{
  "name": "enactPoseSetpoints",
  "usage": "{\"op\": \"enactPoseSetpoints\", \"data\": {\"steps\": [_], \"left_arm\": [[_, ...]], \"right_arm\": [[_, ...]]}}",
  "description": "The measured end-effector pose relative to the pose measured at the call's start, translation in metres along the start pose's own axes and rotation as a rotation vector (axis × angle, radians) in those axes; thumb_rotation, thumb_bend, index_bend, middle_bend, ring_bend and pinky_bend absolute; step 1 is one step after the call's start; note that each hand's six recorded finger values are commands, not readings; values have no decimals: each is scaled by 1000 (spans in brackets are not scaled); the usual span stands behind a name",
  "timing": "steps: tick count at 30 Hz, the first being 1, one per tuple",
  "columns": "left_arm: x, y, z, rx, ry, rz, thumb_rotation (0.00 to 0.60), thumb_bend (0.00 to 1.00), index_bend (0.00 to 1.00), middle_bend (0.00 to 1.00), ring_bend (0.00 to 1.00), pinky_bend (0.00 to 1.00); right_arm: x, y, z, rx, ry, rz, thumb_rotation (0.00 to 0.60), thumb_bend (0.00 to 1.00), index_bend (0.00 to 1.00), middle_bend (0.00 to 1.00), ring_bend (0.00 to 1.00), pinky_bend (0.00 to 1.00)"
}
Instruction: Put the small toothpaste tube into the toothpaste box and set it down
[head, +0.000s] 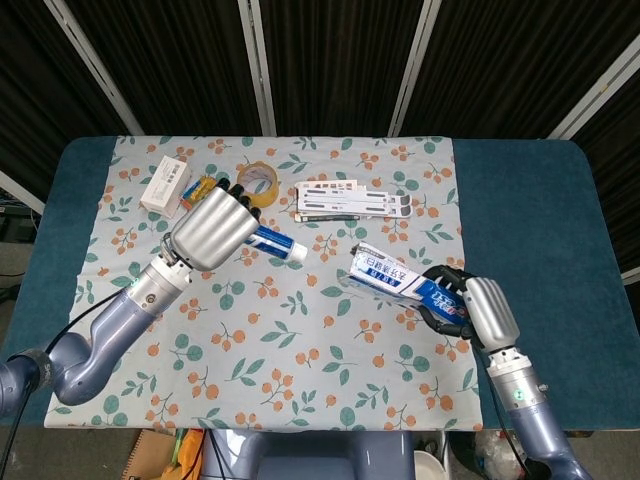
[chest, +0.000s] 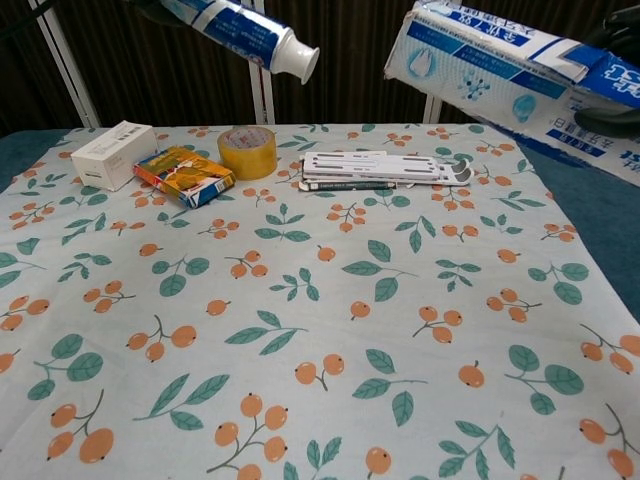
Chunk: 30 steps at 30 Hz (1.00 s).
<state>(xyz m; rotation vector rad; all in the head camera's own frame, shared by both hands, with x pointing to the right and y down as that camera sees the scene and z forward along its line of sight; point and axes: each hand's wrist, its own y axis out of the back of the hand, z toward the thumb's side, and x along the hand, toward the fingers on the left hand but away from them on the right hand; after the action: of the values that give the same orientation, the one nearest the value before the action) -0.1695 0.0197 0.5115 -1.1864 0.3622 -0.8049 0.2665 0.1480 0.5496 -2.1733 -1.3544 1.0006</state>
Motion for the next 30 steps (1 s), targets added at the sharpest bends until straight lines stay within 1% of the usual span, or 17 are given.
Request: {"op": "enactPoseSetpoints", "data": {"steps": [3, 7, 13, 20, 25, 30], "left_arm": [[9, 6, 6, -40, 13, 28, 600, 412, 712, 723, 602, 665], [19, 13, 12, -43, 18, 57, 600, 411, 713, 724, 603, 665], [31, 21, 28, -90, 31, 92, 600, 411, 715, 726, 605, 666], [41, 30, 43, -117, 33, 125, 600, 411, 717, 728, 606, 666], [47, 40, 47, -115, 33, 158, 600, 411, 718, 729, 607, 666], [49, 49, 45, -114, 41, 183, 600, 411, 718, 729, 608, 666]], "right_arm": [[1, 0, 2, -4, 4, 0, 600, 343, 445, 503, 467, 499], [3, 2, 4, -10, 7, -1, 600, 343, 445, 503, 467, 499], [3, 4, 6, -23, 11, -5, 600, 343, 445, 503, 467, 499], [4, 8, 6, -35, 8, -10, 600, 343, 445, 503, 467, 499], [3, 9, 5, -40, 4, -10, 600, 343, 445, 503, 467, 499], [4, 9, 5, -43, 6, -8, 600, 343, 445, 503, 467, 499]]}}
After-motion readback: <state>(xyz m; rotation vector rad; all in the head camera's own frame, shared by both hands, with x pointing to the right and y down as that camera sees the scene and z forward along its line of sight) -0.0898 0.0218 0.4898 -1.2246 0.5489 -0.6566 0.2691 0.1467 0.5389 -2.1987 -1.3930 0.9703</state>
